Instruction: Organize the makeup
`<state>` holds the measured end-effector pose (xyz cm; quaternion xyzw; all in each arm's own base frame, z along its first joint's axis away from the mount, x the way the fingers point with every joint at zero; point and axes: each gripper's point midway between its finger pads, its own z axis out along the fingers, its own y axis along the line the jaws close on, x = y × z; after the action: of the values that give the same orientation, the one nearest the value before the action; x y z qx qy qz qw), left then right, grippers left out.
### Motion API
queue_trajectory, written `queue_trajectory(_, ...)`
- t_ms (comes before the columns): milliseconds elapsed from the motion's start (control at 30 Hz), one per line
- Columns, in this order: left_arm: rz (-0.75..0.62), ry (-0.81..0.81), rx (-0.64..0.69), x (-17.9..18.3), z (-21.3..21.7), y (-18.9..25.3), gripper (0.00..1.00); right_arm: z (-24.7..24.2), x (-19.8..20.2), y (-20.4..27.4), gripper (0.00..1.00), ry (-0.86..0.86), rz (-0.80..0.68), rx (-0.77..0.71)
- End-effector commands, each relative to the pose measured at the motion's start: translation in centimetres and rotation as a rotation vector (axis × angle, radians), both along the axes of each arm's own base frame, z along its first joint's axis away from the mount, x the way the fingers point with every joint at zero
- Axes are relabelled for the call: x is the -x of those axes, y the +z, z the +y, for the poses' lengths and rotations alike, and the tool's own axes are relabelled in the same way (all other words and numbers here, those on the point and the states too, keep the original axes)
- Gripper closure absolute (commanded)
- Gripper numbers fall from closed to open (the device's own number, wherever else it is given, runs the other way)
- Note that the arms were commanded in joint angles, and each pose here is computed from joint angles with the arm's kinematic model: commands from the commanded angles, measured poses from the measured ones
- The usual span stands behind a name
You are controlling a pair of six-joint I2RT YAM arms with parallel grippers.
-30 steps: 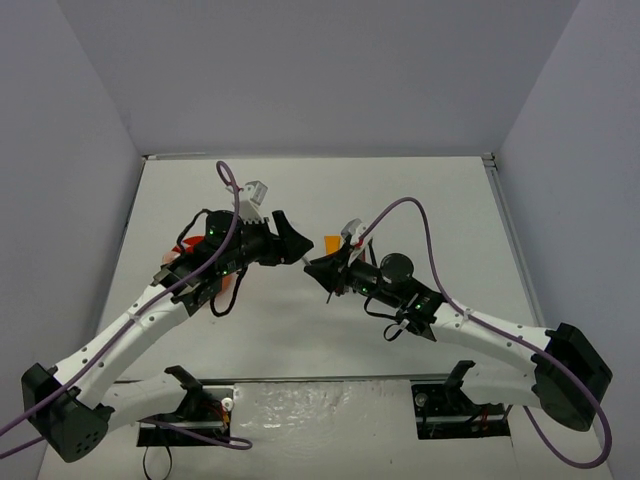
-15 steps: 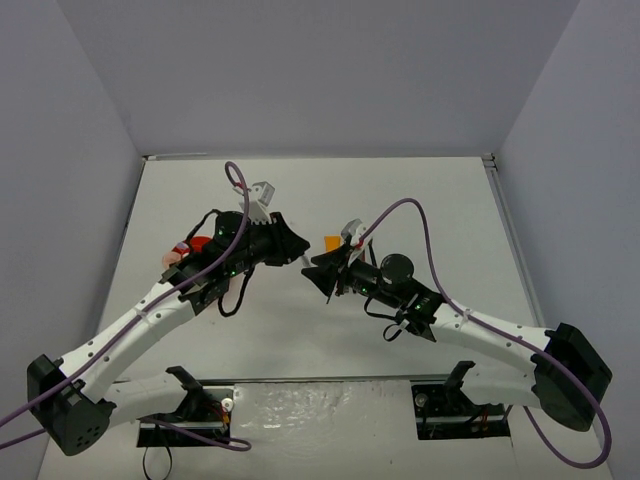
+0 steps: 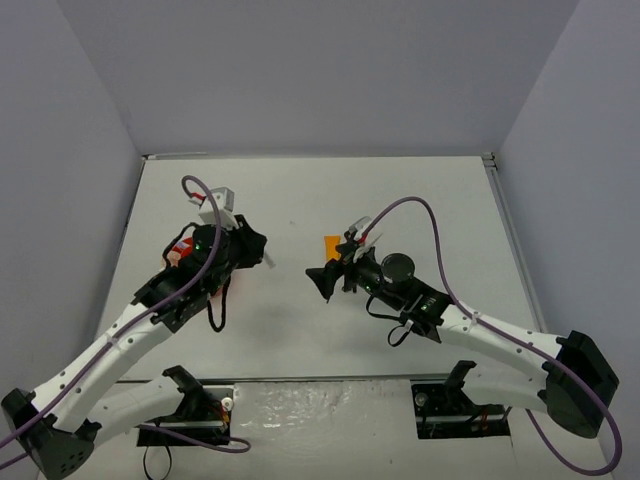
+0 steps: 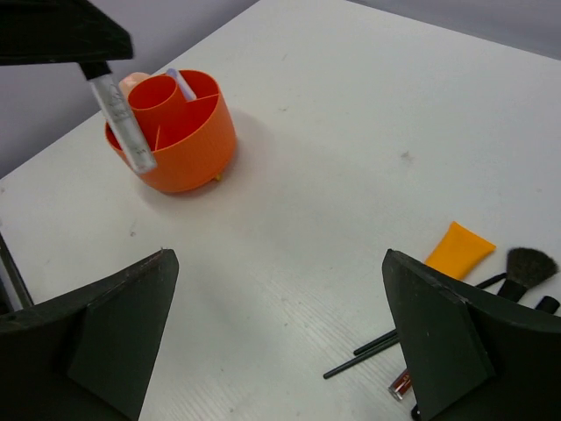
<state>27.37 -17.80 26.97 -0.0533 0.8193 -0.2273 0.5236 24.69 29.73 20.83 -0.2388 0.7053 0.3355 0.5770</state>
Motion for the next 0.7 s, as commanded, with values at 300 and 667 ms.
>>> queue_trajectory(300, -0.100, 0.700, -0.032, -0.8, 18.3, -3.3, 1.00, -3.6, -1.3, 1.3, 0.00, -0.180, -0.061, 0.009)
queue_trajectory(667, -0.081, 0.785, 0.026, -2.9, 19.9, -7.4, 1.00, -5.6, -1.5, 0.9, 0.00, -0.245, -0.065, 0.023)
